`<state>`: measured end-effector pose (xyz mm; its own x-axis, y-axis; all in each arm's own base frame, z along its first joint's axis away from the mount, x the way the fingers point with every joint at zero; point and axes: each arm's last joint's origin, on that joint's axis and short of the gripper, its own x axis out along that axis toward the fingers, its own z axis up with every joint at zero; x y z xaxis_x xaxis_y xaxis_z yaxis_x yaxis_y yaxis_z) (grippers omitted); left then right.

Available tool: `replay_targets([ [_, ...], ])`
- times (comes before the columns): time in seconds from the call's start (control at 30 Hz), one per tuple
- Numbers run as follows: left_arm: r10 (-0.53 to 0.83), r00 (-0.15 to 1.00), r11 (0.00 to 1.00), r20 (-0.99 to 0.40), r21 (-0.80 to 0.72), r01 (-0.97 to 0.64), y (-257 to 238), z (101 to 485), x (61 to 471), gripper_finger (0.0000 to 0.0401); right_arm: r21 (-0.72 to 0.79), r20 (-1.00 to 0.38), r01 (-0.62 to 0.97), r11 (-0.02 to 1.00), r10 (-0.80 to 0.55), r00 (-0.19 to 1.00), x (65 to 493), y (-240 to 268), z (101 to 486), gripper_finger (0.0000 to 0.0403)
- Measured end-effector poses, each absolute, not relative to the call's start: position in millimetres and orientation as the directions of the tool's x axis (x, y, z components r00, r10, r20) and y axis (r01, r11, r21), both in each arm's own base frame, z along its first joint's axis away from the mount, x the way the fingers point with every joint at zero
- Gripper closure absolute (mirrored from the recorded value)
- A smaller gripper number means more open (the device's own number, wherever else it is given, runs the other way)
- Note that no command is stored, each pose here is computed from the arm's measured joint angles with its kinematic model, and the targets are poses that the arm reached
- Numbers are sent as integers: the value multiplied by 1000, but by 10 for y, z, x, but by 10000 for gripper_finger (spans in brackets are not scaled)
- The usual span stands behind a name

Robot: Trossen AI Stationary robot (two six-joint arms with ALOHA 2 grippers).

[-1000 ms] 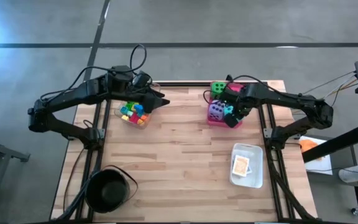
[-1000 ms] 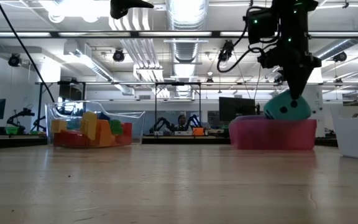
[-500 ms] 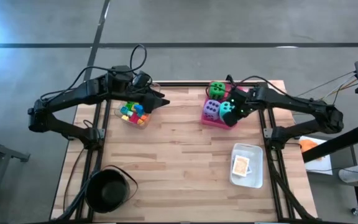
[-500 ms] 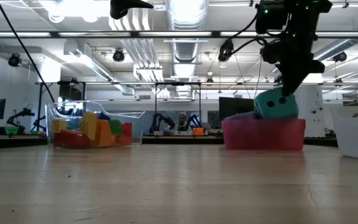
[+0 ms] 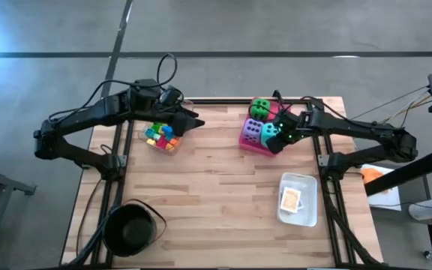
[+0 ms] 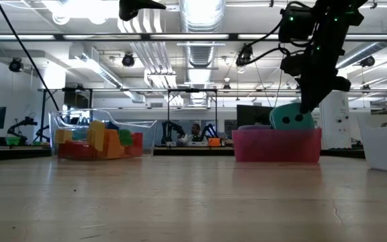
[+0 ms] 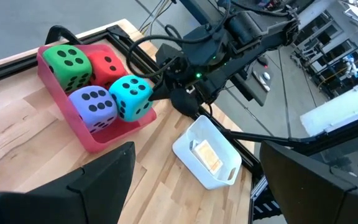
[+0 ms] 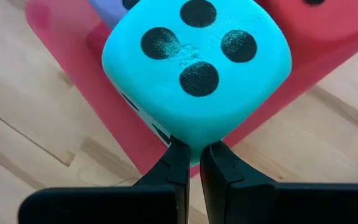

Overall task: Pick & Place Toys
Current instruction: Put the blue die into the pink bin

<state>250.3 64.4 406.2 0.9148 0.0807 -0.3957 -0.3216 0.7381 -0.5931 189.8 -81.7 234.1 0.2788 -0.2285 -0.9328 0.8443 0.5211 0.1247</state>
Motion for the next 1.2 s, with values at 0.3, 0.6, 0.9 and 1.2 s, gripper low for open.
replay_targets([
  [0.3, 89, 914, 737, -396, -591, -328, 648, 4062, 2503, 54, 106, -938, 833, 542, -223, 265, 1867, -798, 2173, 392],
  [0.6, 100, 912, 735, -397, -589, -336, 650, 4062, 2502, 54, 97, -938, 811, 578, -220, 269, 1867, -796, 2153, 386],
  [0.9, 99, 912, 735, -397, -589, -336, 649, 4062, 2503, 54, 138, -943, 800, 584, -169, 286, 1869, -780, 2149, 289],
  [1.2, 99, 912, 736, -397, -588, -336, 649, 4062, 2503, 54, 145, -943, 803, 578, -164, 288, 1870, -779, 2149, 180],
])
